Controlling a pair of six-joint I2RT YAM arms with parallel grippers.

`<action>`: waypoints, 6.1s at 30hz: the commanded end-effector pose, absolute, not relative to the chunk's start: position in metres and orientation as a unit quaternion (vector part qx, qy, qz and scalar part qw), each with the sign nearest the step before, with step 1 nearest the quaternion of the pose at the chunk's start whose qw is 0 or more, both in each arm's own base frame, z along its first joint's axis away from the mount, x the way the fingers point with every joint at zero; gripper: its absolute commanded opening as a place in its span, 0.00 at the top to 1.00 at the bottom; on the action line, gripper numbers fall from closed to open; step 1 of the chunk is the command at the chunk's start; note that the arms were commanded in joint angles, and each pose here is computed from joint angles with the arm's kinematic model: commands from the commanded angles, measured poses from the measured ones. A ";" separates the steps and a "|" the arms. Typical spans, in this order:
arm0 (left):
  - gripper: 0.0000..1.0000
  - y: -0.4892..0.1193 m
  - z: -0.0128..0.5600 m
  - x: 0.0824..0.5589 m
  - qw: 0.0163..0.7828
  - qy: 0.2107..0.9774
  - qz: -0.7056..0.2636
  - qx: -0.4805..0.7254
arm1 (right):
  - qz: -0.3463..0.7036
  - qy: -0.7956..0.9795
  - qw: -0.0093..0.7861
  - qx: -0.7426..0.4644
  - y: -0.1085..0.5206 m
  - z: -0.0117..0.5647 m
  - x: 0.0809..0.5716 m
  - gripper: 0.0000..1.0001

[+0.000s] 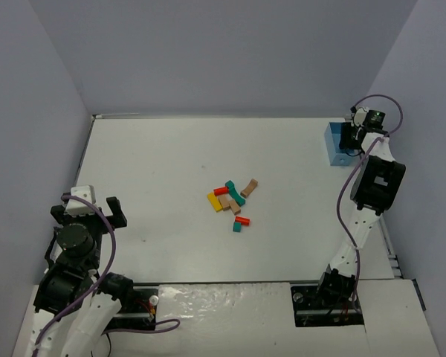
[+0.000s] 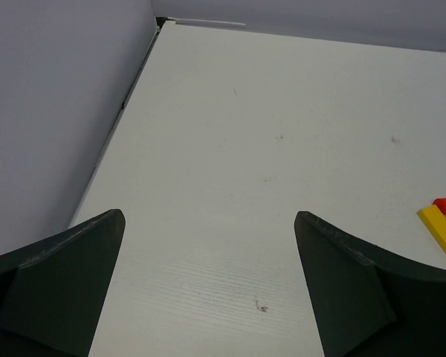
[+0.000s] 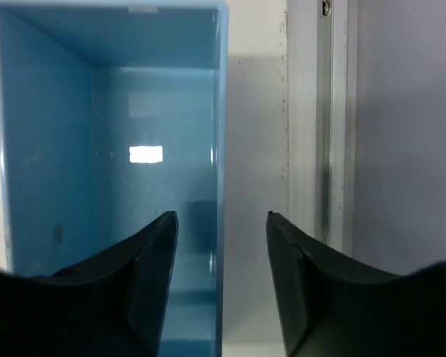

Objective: Build the wood block tower

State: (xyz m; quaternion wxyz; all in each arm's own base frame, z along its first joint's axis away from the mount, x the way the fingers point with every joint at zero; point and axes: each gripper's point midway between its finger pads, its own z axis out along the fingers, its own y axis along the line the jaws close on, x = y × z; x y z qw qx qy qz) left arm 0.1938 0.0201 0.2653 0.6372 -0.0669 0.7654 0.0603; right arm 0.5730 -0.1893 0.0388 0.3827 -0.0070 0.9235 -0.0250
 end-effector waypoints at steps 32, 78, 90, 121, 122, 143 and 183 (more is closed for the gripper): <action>0.03 -0.001 0.271 0.213 0.628 0.776 0.021 -0.050 | 0.052 0.879 0.474 -0.017 0.107 0.185 0.384 0.24; 0.03 -0.038 0.216 0.238 0.492 0.870 -0.018 -0.024 | 0.048 0.931 0.314 -0.181 0.266 0.034 0.302 0.57; 0.03 -0.039 0.217 0.239 0.493 0.870 -0.022 -0.022 | 0.031 0.922 0.334 -0.193 0.267 0.043 0.314 0.97; 0.23 -0.221 0.337 0.249 0.398 0.773 -0.485 0.097 | 0.309 0.625 0.548 -0.463 0.350 0.292 0.231 1.00; 0.23 -0.223 0.332 0.248 0.389 0.775 -0.488 0.098 | 0.312 0.622 0.549 -0.463 0.351 0.294 0.230 1.00; 0.59 -0.250 0.304 0.242 0.324 0.798 -0.497 0.102 | 0.312 0.611 0.567 -0.455 0.349 0.308 0.231 1.00; 1.00 -0.048 0.150 0.374 0.399 0.916 -0.018 0.012 | 0.105 0.836 0.502 -0.193 0.200 0.172 0.307 0.12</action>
